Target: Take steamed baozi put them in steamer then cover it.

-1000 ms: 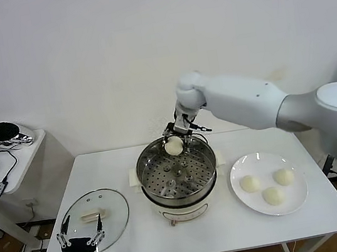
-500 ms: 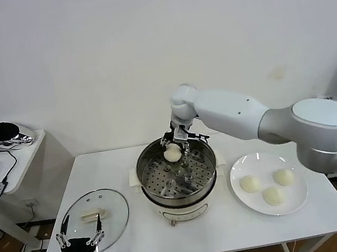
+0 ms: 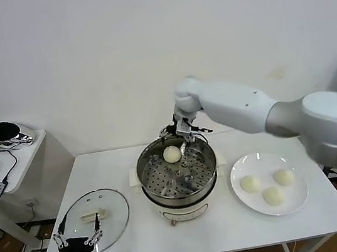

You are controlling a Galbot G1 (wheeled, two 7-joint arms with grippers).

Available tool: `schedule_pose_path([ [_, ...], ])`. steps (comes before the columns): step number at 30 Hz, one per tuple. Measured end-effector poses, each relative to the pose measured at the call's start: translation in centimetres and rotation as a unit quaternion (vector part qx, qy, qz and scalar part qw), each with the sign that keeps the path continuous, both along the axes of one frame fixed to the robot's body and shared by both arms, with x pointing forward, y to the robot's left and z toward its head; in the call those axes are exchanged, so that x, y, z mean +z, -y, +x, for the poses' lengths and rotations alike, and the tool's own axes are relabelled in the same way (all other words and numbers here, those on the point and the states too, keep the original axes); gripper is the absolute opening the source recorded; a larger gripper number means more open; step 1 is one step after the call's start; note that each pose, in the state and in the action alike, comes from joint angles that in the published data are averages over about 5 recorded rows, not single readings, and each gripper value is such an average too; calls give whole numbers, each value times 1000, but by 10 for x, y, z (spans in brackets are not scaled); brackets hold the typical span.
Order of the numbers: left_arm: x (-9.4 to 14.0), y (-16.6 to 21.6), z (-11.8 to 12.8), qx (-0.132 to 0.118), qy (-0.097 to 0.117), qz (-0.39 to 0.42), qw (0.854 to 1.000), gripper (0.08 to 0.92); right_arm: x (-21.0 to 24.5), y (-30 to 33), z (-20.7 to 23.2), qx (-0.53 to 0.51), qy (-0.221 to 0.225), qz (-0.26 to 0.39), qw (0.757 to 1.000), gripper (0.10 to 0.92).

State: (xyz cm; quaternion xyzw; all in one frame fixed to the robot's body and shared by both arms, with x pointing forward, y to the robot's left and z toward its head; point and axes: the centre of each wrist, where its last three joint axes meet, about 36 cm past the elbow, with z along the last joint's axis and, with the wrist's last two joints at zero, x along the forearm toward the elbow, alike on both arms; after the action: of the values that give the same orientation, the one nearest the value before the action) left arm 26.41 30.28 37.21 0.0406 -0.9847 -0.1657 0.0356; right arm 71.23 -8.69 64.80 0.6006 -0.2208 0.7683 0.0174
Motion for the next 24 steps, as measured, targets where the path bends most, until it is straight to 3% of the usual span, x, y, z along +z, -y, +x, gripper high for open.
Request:
schedule_pose_path([
  [5, 4, 3, 3, -10, 5, 0, 1000, 823, 32, 45, -27, -114, -6, 17, 993, 823],
  [11, 6, 6, 5, -19, 7, 2, 1000, 823, 43, 115, -66, -252, -24, 33, 967, 823],
  [24, 4, 8, 2, -18, 5, 3, 1000, 823, -9, 233, -123, -424, -67, 53, 902, 823],
])
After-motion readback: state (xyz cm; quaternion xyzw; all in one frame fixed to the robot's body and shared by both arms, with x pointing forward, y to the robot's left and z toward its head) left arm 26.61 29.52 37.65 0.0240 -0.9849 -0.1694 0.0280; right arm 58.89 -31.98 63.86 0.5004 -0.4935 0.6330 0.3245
